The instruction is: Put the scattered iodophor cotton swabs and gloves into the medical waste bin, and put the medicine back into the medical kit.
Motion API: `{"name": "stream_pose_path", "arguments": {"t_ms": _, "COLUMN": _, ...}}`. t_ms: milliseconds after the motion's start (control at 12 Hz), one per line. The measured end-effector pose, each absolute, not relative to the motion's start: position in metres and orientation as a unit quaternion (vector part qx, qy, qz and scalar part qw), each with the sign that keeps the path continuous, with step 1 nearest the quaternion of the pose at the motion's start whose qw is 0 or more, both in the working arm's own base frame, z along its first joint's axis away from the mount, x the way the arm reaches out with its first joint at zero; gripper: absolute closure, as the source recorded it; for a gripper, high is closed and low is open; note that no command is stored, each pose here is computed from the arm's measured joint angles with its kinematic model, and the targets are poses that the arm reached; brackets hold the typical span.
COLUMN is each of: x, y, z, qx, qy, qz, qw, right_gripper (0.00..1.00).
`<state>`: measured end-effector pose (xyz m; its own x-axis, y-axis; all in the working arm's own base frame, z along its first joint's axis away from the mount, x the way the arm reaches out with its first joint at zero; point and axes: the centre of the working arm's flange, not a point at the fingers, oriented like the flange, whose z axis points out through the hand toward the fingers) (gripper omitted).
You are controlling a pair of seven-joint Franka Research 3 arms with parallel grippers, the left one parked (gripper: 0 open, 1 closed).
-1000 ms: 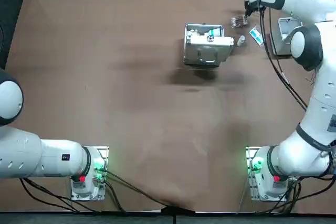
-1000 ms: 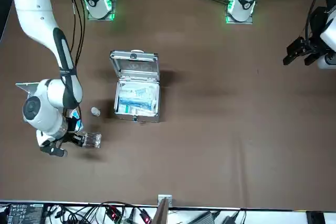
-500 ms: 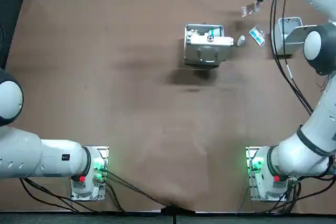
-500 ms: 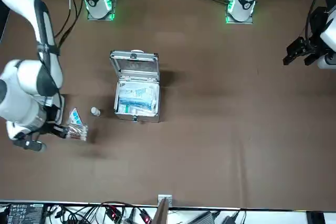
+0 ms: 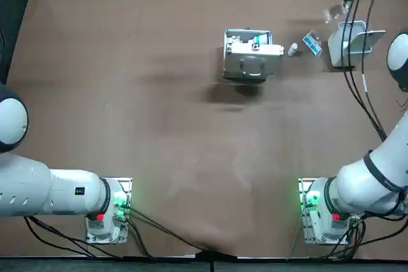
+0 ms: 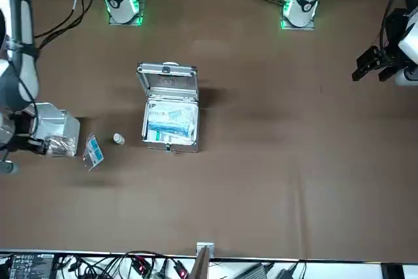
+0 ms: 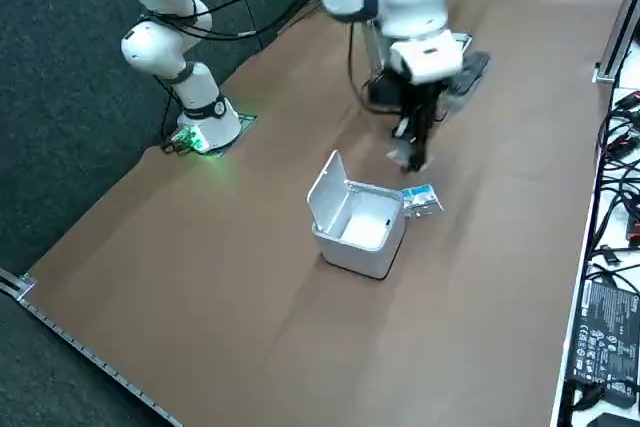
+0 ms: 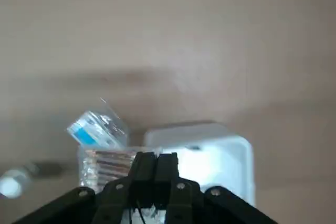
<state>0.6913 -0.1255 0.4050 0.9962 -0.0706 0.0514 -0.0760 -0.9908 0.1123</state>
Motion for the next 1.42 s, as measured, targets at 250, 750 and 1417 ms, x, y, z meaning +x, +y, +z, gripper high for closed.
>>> {"name": "stream_pose_path", "arguments": {"t_ms": 250, "x": 0.661, "y": -0.196, "z": 0.397, "qx": 0.998, "qy": 0.006, "qz": -0.045, "qw": 0.047, "right_gripper": 0.99}}
{"name": "stream_pose_path", "arguments": {"t_ms": 750, "x": 0.632, "y": -0.254, "z": 0.378, "qx": 0.993, "qy": 0.034, "qz": -0.099, "qw": 0.055, "right_gripper": 0.98}}
{"name": "stream_pose_path", "arguments": {"t_ms": 1417, "x": 0.643, "y": -0.236, "z": 0.358, "qx": 0.992, "qy": 0.051, "qz": -0.103, "qw": 0.052, "right_gripper": 0.43}}
